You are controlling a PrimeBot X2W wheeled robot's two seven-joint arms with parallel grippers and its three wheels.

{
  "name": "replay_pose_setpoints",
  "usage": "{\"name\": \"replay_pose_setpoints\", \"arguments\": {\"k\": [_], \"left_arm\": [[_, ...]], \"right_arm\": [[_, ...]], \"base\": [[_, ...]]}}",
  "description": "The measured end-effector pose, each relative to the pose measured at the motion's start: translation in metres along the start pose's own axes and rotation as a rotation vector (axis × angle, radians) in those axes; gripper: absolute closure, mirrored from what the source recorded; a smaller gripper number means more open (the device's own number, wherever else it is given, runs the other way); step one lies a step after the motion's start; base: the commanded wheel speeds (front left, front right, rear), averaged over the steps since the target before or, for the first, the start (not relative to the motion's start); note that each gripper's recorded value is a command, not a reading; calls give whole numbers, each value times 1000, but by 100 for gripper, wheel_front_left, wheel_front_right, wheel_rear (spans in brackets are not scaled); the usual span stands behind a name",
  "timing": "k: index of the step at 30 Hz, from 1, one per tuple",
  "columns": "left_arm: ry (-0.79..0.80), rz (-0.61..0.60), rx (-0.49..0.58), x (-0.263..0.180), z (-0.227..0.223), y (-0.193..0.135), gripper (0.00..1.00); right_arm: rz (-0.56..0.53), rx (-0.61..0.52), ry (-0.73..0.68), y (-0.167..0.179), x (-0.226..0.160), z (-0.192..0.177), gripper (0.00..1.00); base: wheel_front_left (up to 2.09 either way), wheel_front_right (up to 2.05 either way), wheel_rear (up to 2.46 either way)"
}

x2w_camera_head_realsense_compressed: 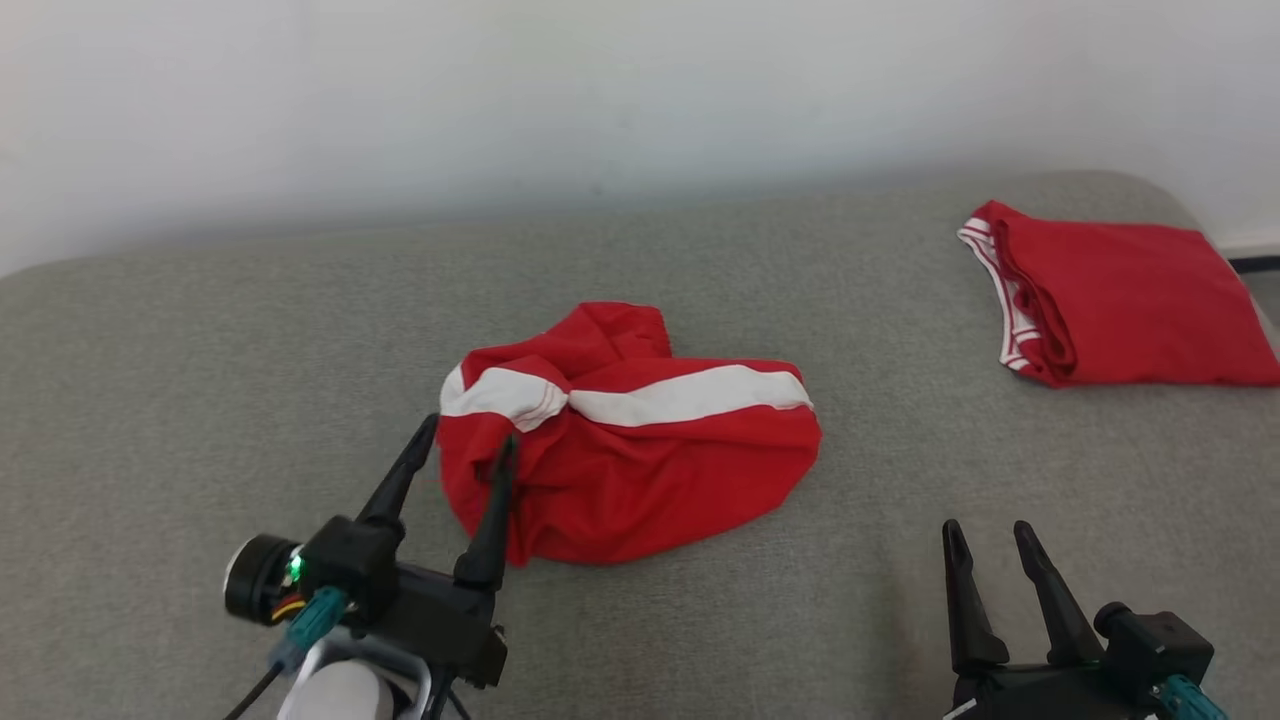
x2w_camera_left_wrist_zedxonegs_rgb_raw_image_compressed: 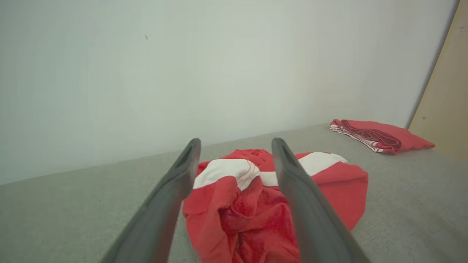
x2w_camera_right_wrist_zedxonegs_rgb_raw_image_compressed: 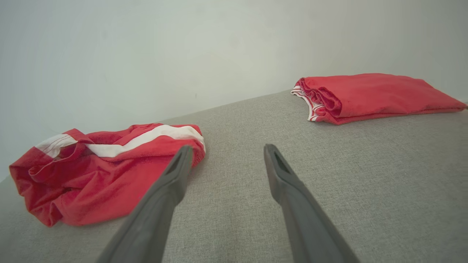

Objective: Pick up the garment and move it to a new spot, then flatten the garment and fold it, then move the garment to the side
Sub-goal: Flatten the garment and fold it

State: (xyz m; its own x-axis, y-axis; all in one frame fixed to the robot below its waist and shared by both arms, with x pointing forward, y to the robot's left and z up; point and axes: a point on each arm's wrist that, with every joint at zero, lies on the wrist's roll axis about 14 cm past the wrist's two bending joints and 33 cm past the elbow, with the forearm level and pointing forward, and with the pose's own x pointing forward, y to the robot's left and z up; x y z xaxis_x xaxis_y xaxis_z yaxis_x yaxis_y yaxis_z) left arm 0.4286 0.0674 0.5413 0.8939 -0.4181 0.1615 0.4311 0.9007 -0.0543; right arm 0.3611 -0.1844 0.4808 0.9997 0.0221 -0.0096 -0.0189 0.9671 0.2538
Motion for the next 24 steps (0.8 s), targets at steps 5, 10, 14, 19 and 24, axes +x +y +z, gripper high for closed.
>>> {"name": "replay_pose_setpoints", "arguments": {"k": [5, 10, 14, 19, 24], "left_arm": [[58, -94, 15, 21, -19, -20, 0], [142, -165, 24, 31, -46, -33, 0], [221, -178, 44, 33, -71, -28, 0], [297, -155, 73, 32, -93, -16, 0], [325, -121, 91, 36, -102, -3, 100]], "right_arm": [[-43, 5, 5, -13, -3, -4, 0], [-82, 8, 13, -25, -6, -8, 0], [-107, 6, 18, -33, -7, -9, 0], [-128, 3, 18, -39, -9, -10, 0], [-142, 1, 16, -43, -10, -9, 0]], "base": [[0, 0, 0], [0, 0, 0], [0, 0, 0], [0, 0, 0], [0, 0, 0]]}}
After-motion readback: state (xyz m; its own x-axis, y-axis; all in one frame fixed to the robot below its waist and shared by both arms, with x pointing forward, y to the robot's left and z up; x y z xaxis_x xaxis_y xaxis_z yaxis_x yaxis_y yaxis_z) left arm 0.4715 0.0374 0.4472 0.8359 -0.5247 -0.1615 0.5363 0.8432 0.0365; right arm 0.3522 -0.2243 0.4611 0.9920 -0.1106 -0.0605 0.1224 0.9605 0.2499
